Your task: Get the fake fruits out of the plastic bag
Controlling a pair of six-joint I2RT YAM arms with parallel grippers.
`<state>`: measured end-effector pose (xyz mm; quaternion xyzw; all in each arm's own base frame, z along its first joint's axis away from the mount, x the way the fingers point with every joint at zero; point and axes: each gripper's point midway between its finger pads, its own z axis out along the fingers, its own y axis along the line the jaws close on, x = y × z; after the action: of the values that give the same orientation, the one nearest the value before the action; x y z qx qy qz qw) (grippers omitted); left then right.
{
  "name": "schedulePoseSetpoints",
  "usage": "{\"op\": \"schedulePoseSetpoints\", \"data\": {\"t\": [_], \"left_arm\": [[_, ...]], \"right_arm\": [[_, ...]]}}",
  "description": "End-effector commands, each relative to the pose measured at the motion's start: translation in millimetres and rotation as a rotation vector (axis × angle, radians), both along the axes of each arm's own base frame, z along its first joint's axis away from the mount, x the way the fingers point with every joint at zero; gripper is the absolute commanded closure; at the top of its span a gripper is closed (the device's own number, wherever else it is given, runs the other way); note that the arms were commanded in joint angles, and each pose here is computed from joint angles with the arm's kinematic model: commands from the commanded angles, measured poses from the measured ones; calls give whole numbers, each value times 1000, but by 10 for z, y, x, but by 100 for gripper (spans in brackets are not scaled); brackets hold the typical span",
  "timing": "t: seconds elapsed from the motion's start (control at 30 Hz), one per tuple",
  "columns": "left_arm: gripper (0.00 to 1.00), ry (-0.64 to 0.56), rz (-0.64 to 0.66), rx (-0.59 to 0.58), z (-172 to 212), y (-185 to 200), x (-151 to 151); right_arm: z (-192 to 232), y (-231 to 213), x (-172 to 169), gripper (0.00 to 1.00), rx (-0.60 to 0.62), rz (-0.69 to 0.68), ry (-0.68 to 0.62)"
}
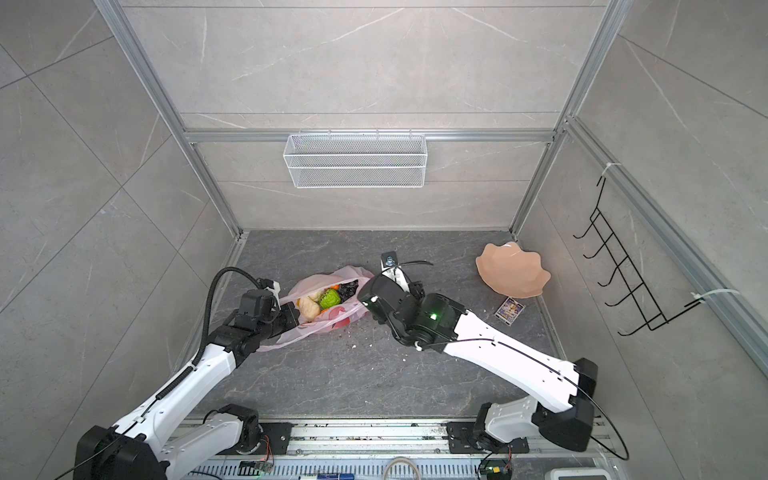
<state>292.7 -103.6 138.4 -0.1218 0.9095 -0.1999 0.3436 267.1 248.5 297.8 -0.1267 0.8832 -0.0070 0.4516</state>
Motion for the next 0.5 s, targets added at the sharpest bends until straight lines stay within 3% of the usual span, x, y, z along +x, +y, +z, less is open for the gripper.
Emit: {"op": "schedulePoseSetpoints", "data": {"t": [0.0, 0.17, 0.47], "left_arm": [[100, -36, -12, 37, 28, 23, -9], [100, -43, -26, 40, 34, 4, -29], [100, -47, -38, 32, 10, -20, -77]], "right_arm": [[-288, 170, 29, 21, -128, 39, 84], [-542, 488, 321, 22, -170, 40, 155], [-964, 571, 851, 24, -255, -44, 243]]}}
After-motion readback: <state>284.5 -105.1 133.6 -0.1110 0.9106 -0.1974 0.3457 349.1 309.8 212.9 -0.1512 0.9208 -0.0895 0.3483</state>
